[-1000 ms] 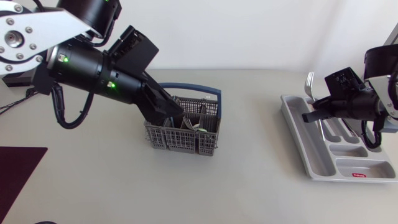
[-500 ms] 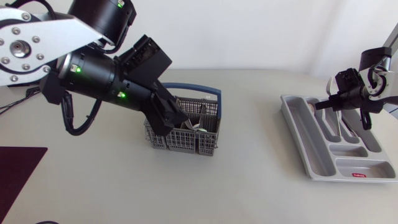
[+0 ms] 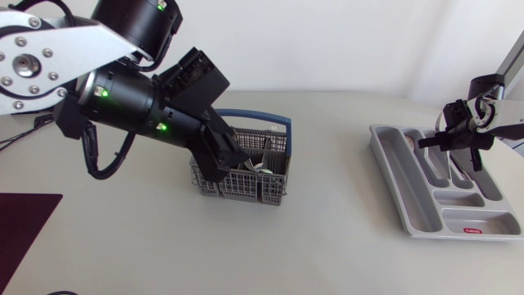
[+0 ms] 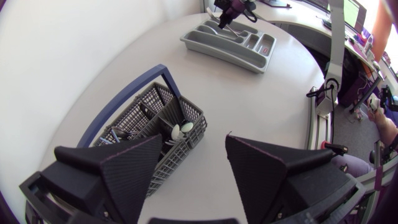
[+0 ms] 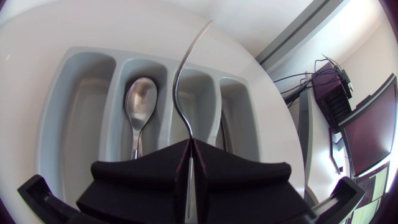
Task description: Sort the cutlery from the basket into the organizer compartments.
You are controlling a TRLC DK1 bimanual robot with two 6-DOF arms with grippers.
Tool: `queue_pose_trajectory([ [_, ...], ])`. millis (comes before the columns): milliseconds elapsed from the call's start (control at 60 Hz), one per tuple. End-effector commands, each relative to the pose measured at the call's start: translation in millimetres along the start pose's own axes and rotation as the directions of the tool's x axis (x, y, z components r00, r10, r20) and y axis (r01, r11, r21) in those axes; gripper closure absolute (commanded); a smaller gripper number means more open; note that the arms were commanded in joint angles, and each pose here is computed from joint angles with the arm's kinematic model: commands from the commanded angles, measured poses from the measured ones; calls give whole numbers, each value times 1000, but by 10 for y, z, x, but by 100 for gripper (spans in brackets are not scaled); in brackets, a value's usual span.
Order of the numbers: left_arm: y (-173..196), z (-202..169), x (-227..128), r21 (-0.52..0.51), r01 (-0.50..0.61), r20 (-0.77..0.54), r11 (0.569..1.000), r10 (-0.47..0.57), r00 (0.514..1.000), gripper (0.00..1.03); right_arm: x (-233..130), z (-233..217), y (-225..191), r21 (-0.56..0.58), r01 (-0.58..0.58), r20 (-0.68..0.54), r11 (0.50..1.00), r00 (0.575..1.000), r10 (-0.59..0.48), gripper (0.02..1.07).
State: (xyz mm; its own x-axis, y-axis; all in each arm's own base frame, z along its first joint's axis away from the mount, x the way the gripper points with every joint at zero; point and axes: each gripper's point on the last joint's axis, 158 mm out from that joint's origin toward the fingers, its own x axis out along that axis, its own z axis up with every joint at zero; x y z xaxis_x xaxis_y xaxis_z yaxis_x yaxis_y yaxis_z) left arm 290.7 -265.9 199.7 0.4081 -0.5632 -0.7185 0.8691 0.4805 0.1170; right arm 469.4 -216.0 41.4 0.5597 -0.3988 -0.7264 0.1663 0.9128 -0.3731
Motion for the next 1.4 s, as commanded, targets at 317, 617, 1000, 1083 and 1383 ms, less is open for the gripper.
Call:
queue_pose_trajectory([
  [317,-65,-103,-16,38,-6,-13,999,6,1000,32,347,-163,-75,47,21,-57,999,998,-18,98],
  [617,-81,-106,-14,43,-3,-16,999,3,1000,32,477,-284,-15,50,9,-90,999,996,-5,80],
  [1000,-93,-152,-21,104,-35,-34,994,38,999,32,-9,-99,-50,55,-12,-7,998,1000,13,22],
  [1083,-116,-193,3,130,-43,-50,991,50,998,32,-259,-28,27,37,-46,42,998,998,44,20],
  [1383,-250,-215,77,262,-33,-47,965,47,998,35,-1200,37,668,-130,-241,225,962,937,266,20],
])
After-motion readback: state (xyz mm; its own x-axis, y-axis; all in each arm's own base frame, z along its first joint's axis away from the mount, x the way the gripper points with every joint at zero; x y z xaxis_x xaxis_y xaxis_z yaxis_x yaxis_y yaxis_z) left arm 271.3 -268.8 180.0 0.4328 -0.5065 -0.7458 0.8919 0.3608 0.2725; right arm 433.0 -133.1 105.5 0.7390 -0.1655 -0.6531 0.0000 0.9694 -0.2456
